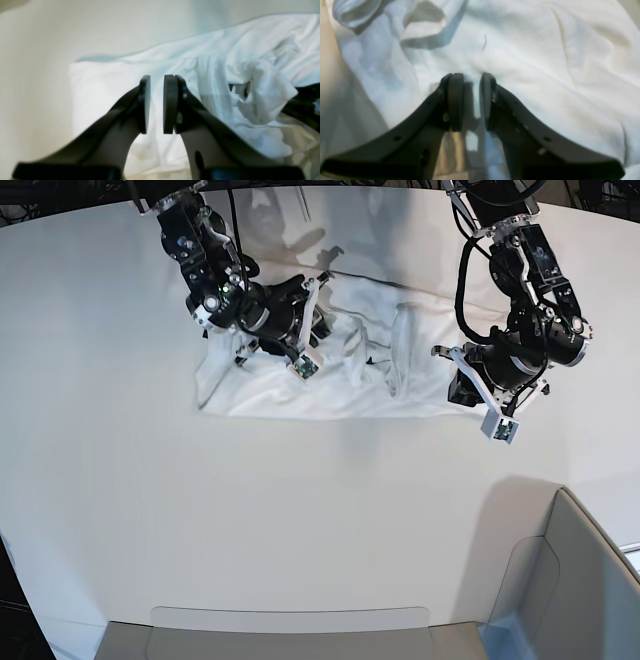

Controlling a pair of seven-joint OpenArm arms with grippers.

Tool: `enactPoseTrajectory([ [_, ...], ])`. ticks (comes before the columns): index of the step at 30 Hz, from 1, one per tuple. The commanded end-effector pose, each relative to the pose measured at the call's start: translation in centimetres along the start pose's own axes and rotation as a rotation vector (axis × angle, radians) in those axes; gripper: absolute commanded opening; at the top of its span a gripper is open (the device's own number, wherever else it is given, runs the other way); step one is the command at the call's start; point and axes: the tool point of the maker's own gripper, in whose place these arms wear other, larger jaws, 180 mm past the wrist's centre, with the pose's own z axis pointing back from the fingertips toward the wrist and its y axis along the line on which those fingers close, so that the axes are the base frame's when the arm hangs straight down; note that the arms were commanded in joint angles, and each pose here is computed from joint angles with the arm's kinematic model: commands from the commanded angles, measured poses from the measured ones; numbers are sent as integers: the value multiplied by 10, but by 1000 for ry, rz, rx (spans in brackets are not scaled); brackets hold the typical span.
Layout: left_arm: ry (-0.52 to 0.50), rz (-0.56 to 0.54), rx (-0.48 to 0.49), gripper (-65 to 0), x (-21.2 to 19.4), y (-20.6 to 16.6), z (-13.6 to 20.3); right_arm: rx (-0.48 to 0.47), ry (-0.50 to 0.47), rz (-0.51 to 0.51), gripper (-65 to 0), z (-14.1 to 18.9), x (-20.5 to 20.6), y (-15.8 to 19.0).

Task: Layout the t-shirt on the table in an organized manner, then fold the t-shirt properly
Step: 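Lift the strip end with the right gripper and fold it toward the left gripper, then release the folded end and move the right gripper to the shirt's outer edge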

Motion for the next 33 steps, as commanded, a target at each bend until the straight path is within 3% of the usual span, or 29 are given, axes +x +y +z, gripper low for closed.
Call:
enactPoseTrajectory([
  [1, -42, -19, 5, -560, 13, 1, 4, -52, 48, -3, -506, -3, -7, -18],
  [7, -37, -14, 7, -560, 10, 2, 4, -209, 28, -176, -506, 8, -2, -105],
  [10, -37, -14, 7, -560, 10, 2, 4, -245, 27, -183, -506, 13, 2, -126],
  [15, -37, -14, 7, -560, 10, 2, 4, -273, 24, -143, -506, 30, 15, -131],
  [23, -41, -16, 7, -560, 12, 2, 4, -333, -239, -23, -504, 92, 86, -110],
  [26, -36, -15, 6, -560, 10, 1, 4, -402, -323, -34, -500, 125, 99, -120],
  [28, -37, -15, 4, -560, 10, 1, 4, -431, -351, -86, -469, 139, 98, -134],
  [31, -35, -14, 3, -560, 9, 0, 4, -494, -354, -259, -401, 169, 75, -175],
  [33, -35, -14, 6, -560, 9, 1, 4, -488, -364, -349, -393, 185, 58, -193],
])
